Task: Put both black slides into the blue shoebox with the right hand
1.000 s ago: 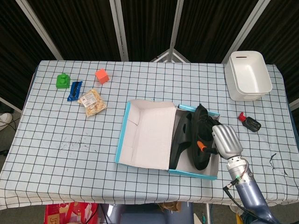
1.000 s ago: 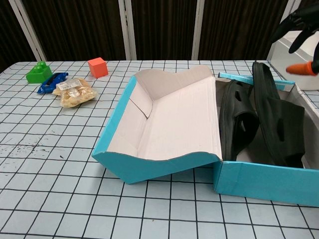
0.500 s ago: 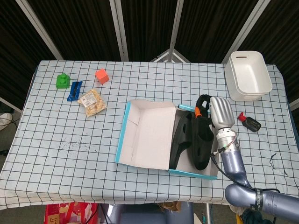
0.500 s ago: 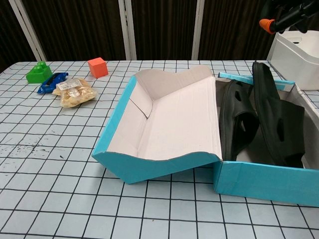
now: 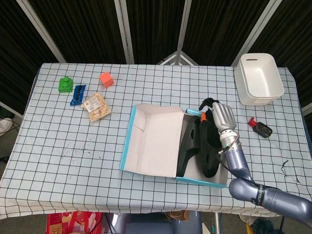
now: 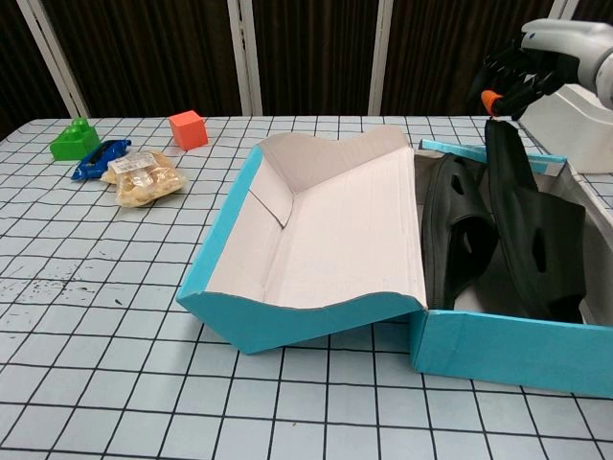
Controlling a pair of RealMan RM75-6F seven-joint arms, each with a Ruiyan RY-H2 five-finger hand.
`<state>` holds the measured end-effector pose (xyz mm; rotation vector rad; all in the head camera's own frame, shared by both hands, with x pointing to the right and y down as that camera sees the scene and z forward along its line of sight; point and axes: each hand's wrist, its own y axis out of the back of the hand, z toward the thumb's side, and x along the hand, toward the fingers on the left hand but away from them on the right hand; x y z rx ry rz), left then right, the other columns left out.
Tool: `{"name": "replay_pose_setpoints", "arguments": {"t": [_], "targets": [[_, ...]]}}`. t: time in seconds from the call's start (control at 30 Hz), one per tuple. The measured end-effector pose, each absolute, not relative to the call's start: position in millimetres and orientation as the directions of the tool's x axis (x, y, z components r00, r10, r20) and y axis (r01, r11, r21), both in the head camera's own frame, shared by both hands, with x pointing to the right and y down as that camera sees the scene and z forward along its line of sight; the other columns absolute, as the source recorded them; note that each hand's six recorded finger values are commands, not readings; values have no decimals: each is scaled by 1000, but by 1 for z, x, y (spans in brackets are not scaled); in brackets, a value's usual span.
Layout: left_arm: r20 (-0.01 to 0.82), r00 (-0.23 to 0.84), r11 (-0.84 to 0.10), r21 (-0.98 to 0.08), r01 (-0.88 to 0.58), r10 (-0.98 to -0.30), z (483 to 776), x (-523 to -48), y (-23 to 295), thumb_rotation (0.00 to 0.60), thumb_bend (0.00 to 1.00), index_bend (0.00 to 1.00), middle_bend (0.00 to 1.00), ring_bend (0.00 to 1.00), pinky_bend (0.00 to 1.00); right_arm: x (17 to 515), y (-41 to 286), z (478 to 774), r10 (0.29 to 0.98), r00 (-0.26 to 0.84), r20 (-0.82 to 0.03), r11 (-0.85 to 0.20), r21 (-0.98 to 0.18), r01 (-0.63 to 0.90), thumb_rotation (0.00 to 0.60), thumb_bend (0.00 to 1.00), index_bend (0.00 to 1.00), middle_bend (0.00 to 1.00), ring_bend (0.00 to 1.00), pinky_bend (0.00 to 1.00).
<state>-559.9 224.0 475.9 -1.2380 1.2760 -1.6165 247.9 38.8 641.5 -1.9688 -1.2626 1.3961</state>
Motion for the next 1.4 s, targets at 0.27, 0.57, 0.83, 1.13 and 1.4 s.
{"name": "replay_pose_setpoints", "arguments": {"t": [0.27, 0.57, 0.83, 1.13, 1.4], "targets": [[252, -280, -256, -966, -22, -926, 478, -561, 223, 600, 369, 21, 0, 0, 29, 238, 49, 653, 822, 130, -555, -555, -726, 405, 600, 631, 393, 221, 227, 321], [256, -273, -260, -965, -21, -927, 479, -558, 224, 600, 369, 26, 0, 0, 30, 247, 61, 657, 813, 121, -569, -565, -721, 402, 600, 637, 384, 221, 247, 326], [258, -265, -263, -965, -20, -929, 480, -556, 224, 600, 370, 26, 0, 0, 30, 264, 72, 661, 802, 103, -589, -574, -710, 408, 600, 636, 382, 221, 300, 416], [260, -258, -262, -965, -26, -930, 479, -554, 225, 600, 369, 27, 0, 0, 30, 263, 83, 656, 794, 128, -594, -588, -697, 411, 600, 636, 379, 221, 300, 416], [264, -263, -265, -964, -35, -928, 479, -557, 224, 600, 370, 27, 0, 0, 29, 252, 79, 625, 833, 164, -529, -540, -709, 454, 600, 636, 379, 221, 264, 416]]}}
